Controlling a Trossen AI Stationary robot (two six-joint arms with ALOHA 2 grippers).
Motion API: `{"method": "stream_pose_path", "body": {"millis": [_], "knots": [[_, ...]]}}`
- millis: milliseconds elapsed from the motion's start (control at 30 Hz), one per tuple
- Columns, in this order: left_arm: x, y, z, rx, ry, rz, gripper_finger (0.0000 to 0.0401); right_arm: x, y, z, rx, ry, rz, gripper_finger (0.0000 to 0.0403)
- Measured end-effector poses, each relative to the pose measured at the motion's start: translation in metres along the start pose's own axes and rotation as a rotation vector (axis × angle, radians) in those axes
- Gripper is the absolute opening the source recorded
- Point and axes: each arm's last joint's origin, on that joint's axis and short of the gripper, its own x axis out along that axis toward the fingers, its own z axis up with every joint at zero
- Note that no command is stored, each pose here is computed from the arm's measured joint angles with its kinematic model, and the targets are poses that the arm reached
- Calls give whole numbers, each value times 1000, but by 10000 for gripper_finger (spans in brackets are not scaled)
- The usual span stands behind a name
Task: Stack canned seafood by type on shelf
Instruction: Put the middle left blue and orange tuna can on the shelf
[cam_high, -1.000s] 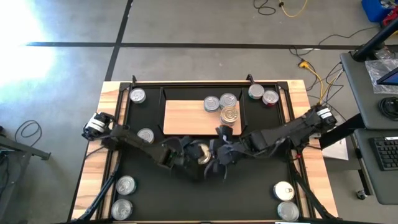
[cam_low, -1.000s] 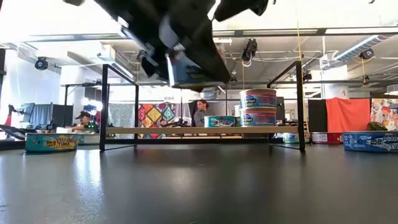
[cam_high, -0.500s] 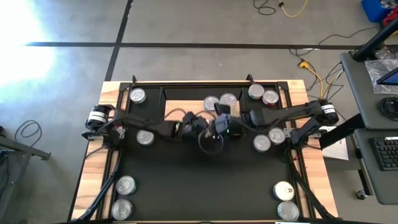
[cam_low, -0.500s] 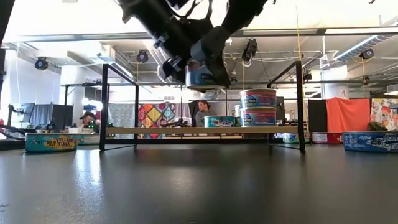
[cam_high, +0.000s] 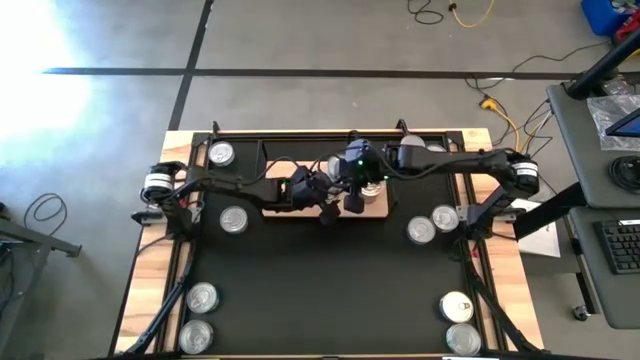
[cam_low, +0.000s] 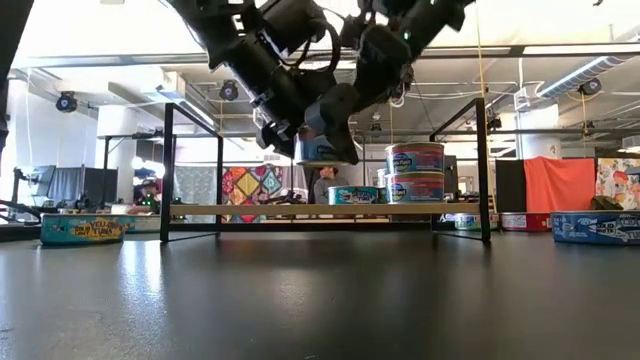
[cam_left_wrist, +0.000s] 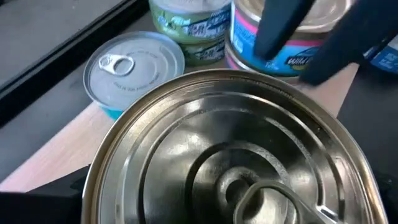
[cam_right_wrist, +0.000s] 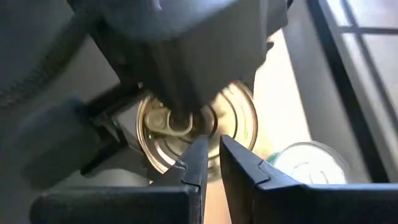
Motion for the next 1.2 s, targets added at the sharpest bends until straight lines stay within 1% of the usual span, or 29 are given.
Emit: {"method": "stream_pose_path", "body": {"millis": [133, 267, 333, 433, 733, 967, 1100, 1200], "knots": [[7, 2, -3, -7, 3, 7, 373, 24, -2, -14, 7, 5, 34, 34], [23, 3, -10, 8, 47, -4, 383, 44, -3, -19, 11, 16, 46, 33], [30, 3, -16, 18, 74, 3, 392, 51, -4, -23, 11, 37, 49, 33], [36, 1, -19, 16, 78, 7, 397, 56, -7, -26, 11, 48, 38, 33], [39, 2, -20, 47, 76, 8, 398, 58, -21, -32, -14, 51, 29, 33], [34, 2, -16, 74, 79, 3, 398, 66, -21, -40, -65, 100, 43, 33], [31, 2, -12, 95, 125, 12, 398, 65, -21, -43, -67, 117, 42, 33], [26, 1, -9, 157, 175, 24, 398, 64, -24, -44, -62, 127, 33, 33]]}}
